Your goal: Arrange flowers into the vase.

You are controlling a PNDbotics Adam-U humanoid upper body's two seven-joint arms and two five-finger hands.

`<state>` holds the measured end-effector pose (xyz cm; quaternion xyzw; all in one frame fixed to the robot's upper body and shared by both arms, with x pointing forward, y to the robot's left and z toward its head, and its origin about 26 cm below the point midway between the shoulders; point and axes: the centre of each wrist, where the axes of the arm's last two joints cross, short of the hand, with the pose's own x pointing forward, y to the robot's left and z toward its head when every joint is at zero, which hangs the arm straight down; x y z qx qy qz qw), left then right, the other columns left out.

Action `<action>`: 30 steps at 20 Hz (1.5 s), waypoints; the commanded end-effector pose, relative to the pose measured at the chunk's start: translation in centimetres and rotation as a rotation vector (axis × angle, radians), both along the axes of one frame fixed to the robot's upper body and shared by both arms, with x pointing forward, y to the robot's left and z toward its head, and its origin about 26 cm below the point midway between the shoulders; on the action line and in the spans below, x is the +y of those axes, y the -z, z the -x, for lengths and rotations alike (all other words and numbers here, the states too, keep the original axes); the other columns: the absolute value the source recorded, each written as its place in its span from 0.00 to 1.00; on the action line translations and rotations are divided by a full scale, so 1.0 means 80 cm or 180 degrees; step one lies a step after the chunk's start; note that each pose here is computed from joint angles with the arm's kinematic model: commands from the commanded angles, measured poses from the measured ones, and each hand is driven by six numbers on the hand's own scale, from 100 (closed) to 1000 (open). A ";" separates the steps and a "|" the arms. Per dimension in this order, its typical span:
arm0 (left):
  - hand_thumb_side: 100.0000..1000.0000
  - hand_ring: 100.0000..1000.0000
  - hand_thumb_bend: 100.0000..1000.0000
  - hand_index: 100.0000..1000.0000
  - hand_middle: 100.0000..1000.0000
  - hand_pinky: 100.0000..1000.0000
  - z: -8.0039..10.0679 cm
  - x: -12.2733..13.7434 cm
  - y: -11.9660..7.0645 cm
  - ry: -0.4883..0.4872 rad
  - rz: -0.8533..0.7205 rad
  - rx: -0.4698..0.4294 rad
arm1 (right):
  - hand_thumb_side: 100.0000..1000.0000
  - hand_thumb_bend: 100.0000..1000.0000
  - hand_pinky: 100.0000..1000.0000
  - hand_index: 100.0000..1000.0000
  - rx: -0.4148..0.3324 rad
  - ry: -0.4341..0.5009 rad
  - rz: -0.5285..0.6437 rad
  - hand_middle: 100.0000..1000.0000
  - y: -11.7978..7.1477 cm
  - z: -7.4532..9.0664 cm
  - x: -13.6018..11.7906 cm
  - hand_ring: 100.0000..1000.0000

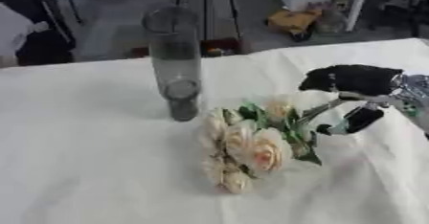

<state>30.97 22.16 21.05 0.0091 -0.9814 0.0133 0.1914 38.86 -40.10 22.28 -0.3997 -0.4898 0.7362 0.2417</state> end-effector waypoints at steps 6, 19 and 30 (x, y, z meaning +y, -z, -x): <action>1.00 0.59 0.02 0.80 0.72 0.42 0.002 -0.003 -0.008 0.0036 -0.0003 -0.0077 | 0.55 0.34 0.91 0.97 0.0027 0.0057 0.0016 0.88 0.000 -0.008 -0.011 1.00; 1.00 0.59 0.00 0.81 0.72 0.42 0.002 -0.004 -0.007 0.0050 0.0012 -0.0057 | 0.55 0.26 0.89 0.93 0.0054 0.0080 -0.0130 0.84 0.013 -0.019 -0.015 1.00; 1.00 0.59 0.00 0.81 0.72 0.42 0.002 -0.005 -0.007 0.0059 0.0009 -0.0050 | 0.51 0.11 0.83 0.84 0.0036 0.0049 -0.0172 0.72 0.009 -0.020 -0.013 1.00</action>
